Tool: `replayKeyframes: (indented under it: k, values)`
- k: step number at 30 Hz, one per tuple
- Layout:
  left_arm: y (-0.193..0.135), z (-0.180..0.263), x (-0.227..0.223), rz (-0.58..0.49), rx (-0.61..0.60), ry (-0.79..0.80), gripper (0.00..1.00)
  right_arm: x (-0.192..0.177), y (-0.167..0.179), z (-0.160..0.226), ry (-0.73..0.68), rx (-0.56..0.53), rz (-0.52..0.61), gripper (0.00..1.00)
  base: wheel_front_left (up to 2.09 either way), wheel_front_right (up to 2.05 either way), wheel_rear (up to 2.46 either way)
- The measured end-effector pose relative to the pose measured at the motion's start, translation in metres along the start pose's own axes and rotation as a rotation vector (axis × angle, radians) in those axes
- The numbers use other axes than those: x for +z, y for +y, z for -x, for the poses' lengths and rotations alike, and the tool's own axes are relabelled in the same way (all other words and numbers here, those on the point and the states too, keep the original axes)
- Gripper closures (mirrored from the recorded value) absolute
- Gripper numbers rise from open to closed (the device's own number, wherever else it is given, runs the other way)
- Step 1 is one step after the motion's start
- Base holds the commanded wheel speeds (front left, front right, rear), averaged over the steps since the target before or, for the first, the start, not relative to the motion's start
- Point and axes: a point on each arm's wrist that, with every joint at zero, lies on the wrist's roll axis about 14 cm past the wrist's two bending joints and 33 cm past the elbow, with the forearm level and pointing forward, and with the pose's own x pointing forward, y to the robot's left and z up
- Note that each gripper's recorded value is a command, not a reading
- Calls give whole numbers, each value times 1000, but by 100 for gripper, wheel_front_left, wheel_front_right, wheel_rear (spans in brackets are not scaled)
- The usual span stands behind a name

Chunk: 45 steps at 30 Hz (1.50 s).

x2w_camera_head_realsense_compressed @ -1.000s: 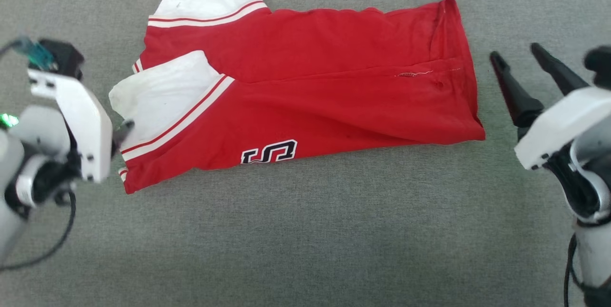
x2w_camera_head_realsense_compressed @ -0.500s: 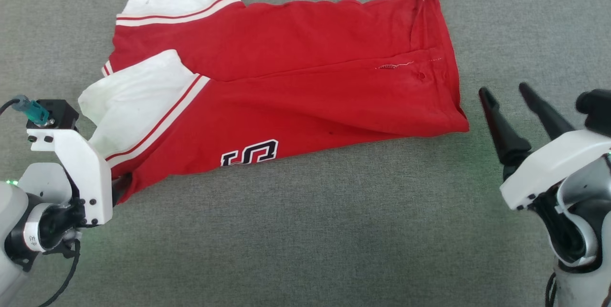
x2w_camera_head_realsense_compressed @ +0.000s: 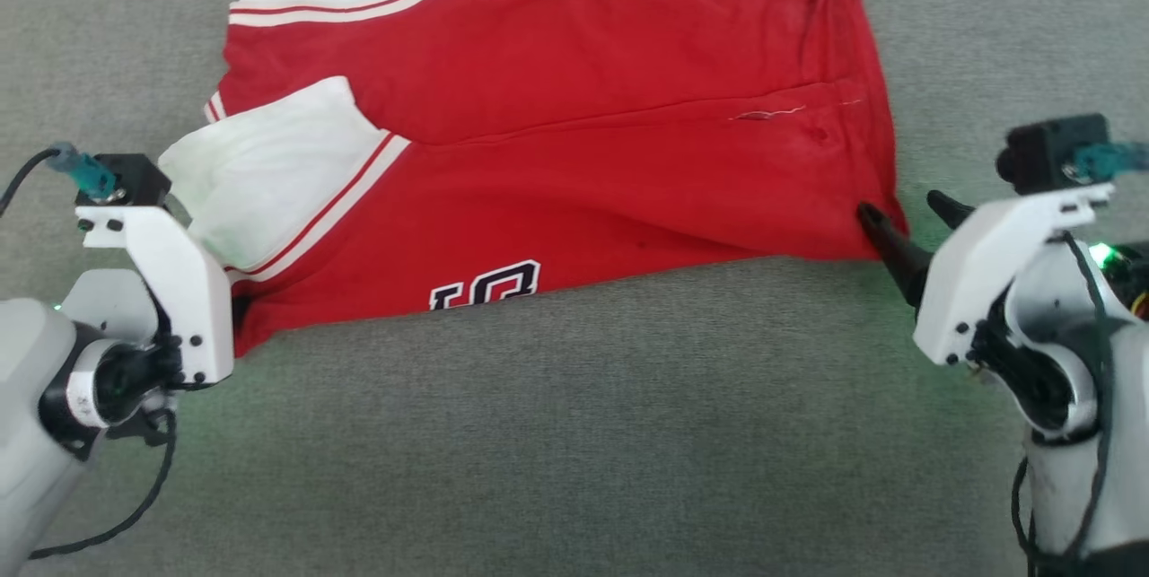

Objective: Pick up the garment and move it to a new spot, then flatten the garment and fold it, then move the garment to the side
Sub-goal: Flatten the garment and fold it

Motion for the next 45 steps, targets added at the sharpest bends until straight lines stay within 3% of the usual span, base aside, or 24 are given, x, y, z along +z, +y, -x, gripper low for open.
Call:
replayKeyframes:
  k: [9,10,11,18,29,39,41,42,43,44,45]
  values:
    - [-1,0,-1,14,-11,-25,100,-25,18,-32,263,29,99,0,0,0,0]
    - [-1,0,-1,18,-12,-29,100,-27,18,-34,289,30,115,74,0,0,0]
    - [-2,0,-2,21,-15,-32,100,-28,18,-35,306,28,136,100,0,0,0]
    - [0,7,-1,27,-14,-52,100,-22,18,-35,317,38,144,100,0,0,0]
    - [5,50,-12,25,37,-68,100,-12,6,14,316,37,147,100,0,0,0]
    - [-10,52,-58,19,34,32,100,-59,3,41,419,32,49,98,0,0,0]
    - [-11,45,-62,30,30,42,82,-69,4,39,424,32,23,74,0,0,0]
    - [-13,42,-64,33,22,49,59,-71,5,37,419,33,14,63,0,0,0]
    - [-13,39,-64,36,18,49,0,-72,7,35,405,37,8,8,0,0,0]
    - [-13,36,-63,37,18,50,0,-72,8,33,390,39,1,0,0,0,0]
    - [-11,35,-62,37,19,48,0,-73,8,32,382,38,-5,0,0,0,0]
